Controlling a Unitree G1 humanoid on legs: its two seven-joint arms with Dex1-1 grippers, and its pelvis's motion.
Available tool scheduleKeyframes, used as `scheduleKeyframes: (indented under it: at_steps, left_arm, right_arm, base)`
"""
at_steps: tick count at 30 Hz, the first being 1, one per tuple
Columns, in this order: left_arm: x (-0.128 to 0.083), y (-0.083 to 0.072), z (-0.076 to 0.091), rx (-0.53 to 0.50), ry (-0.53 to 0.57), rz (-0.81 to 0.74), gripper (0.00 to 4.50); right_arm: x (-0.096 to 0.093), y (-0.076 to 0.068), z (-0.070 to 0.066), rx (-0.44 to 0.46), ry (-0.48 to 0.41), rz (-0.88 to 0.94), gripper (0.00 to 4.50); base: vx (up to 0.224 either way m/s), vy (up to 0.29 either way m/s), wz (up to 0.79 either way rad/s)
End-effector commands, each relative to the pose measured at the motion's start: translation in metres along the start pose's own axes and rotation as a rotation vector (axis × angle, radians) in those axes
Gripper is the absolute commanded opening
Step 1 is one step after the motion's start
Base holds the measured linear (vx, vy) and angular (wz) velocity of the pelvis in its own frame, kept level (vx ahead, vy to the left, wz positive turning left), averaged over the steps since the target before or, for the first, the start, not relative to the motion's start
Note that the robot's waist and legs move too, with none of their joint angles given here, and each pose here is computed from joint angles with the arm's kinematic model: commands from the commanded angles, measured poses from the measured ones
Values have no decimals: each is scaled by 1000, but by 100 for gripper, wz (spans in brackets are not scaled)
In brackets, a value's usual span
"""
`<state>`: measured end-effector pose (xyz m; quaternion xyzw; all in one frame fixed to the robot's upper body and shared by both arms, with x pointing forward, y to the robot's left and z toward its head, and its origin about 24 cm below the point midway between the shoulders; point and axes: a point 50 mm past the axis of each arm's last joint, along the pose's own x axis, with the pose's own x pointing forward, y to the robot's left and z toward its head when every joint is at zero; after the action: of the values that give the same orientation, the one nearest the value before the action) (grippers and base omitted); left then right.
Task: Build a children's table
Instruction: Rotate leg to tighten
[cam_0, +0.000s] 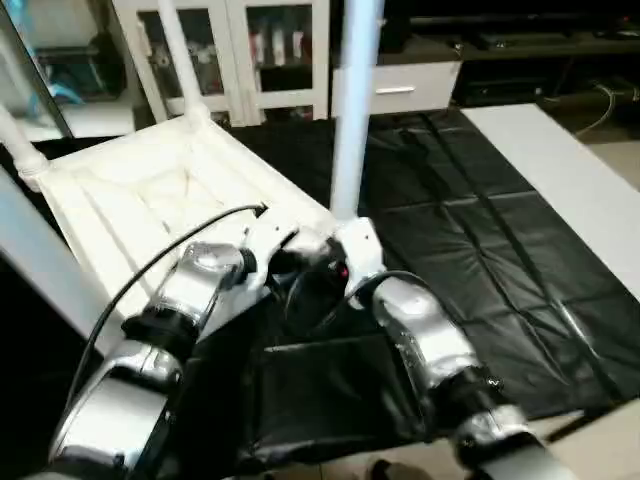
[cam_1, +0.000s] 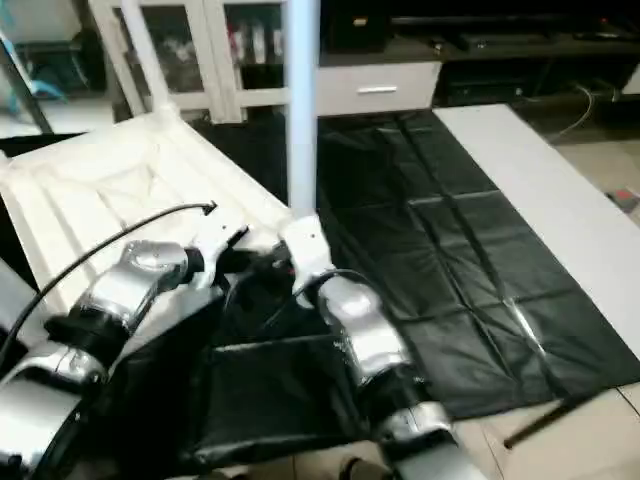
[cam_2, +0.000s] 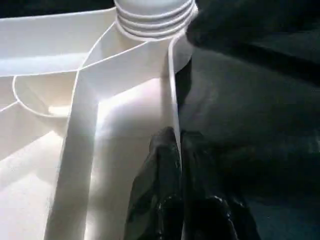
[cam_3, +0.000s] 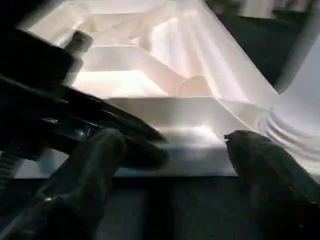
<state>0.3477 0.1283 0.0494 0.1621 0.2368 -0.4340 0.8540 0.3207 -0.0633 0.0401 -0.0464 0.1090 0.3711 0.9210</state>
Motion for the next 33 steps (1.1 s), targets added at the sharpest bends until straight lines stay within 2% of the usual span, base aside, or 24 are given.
scheduleKeyframes:
  at_steps: [1, 3, 4, 7, 11, 13, 17, 20, 21, 22, 23, 24, 27, 33]
  left_arm:
    - [-1, -16, -10, 25, 44, -171, 0]
    - [-5, -19, -12, 35, 52, -217, 0]
    - [-11, -22, -14, 46, 64, -269, 0]
    - [-21, -26, -19, 63, 95, -348, 0]
    - [-29, -26, -23, 70, 113, -365, 0]
    - [-32, -23, -25, 71, 118, -346, 0]
    - [-37, -26, -25, 75, 128, -386, 0]
    - [-39, -28, -25, 80, 136, -399, 0]
    - [-40, -29, -24, 83, 132, -406, 0]
    - [-40, -29, -24, 83, 132, -406, 0]
    - [-42, -33, -23, 89, 119, -425, 0]
    - [-42, -35, -22, 91, 114, -433, 0]
    - [-42, -41, -20, 90, 104, -447, 0]
    - [-40, -48, -20, 88, 99, -463, 0]
  right_arm:
    - [-13, -3, 6, -38, 5, 109, 405]
    - [-23, -6, 5, -63, 18, 158, 405]
    - [-36, -9, 5, -98, 30, 213, 405]
    - [-59, -13, 7, -143, 52, 304, 405]
    - [-85, -19, 9, -165, 95, 374, 405]
    - [-104, -20, 7, -184, 150, 431, 405]
    - [-121, -25, 3, -198, 228, 447, 405]
    - [-129, -29, 2, -216, 270, 445, 405]
    - [-129, -35, 4, -212, 257, 386, 405]
    - [-129, -35, 4, -212, 257, 386, 405]
    - [-127, -42, 8, -199, 223, 301, 405]
    - [-123, -43, 9, -187, 202, 271, 405]
    - [-112, -40, 11, -156, 162, 263, 405]
    - [-100, -37, 6, -148, 166, 269, 405]
  base:
    - [51, -32, 16]
    - [53, -34, 14]
    - [58, -34, 4]
    - [68, -33, 6]
    - [78, -25, 10]
    - [68, 0, 2]
    - [15, 2, 0]
    - [0, 0, 0]
    - [0, 0, 0]
    - [0, 0, 0]
    - [0, 0, 0]
    - [0, 0, 0]
    - [0, 0, 0]
    - [0, 0, 0]
